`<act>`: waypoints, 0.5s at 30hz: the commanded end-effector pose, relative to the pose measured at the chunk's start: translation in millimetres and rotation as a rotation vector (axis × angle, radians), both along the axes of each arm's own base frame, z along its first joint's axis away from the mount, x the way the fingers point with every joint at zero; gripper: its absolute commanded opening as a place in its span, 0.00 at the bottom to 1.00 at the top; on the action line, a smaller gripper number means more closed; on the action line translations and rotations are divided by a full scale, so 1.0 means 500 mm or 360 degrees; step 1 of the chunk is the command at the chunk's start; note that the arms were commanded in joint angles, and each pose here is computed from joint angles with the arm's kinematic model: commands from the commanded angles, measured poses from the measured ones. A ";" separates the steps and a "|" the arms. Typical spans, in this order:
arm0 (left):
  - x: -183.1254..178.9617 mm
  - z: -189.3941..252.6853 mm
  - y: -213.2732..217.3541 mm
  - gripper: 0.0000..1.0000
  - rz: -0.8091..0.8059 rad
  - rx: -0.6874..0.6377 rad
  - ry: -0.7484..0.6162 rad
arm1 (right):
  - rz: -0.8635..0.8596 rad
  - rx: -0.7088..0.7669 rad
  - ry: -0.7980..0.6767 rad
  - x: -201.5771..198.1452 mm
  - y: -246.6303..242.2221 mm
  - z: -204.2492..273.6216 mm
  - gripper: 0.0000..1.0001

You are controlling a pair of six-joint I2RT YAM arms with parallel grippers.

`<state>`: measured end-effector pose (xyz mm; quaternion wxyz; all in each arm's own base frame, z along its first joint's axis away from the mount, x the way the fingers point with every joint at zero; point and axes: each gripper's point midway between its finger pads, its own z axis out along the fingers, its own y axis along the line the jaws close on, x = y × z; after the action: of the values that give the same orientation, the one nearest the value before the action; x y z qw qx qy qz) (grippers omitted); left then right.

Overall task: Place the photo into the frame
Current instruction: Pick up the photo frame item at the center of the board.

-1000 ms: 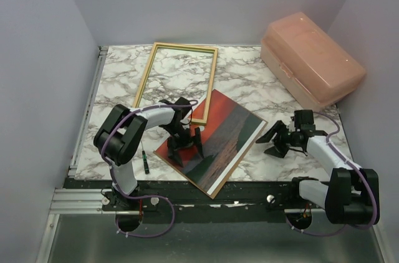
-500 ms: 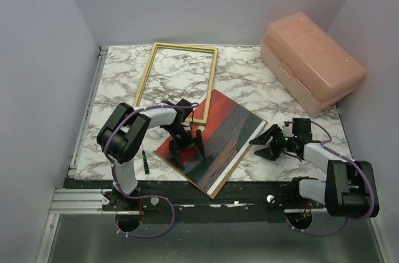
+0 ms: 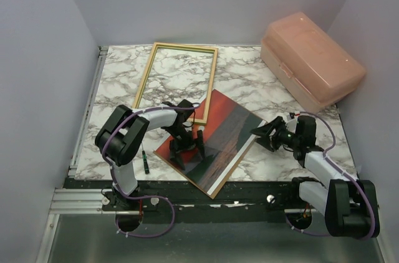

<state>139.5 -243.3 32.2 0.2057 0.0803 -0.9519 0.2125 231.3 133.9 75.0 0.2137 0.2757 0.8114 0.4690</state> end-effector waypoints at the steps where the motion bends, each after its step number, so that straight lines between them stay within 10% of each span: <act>1: 0.117 -0.086 -0.003 0.42 -0.0121 0.0057 -0.0566 | 0.0031 0.0084 -0.0084 0.009 0.012 0.017 0.61; 5: 0.110 -0.091 -0.001 0.42 -0.0123 0.0054 -0.0560 | 0.0008 0.0066 -0.0028 0.011 0.008 -0.005 0.59; 15: 0.107 -0.072 0.005 0.42 -0.0124 0.0047 -0.0609 | -0.0049 -0.0036 -0.0042 0.027 -0.008 -0.024 0.09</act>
<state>138.3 -243.0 33.6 0.1886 0.0701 -0.9540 0.2221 236.6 133.8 63.6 0.2083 0.2905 0.8058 0.4720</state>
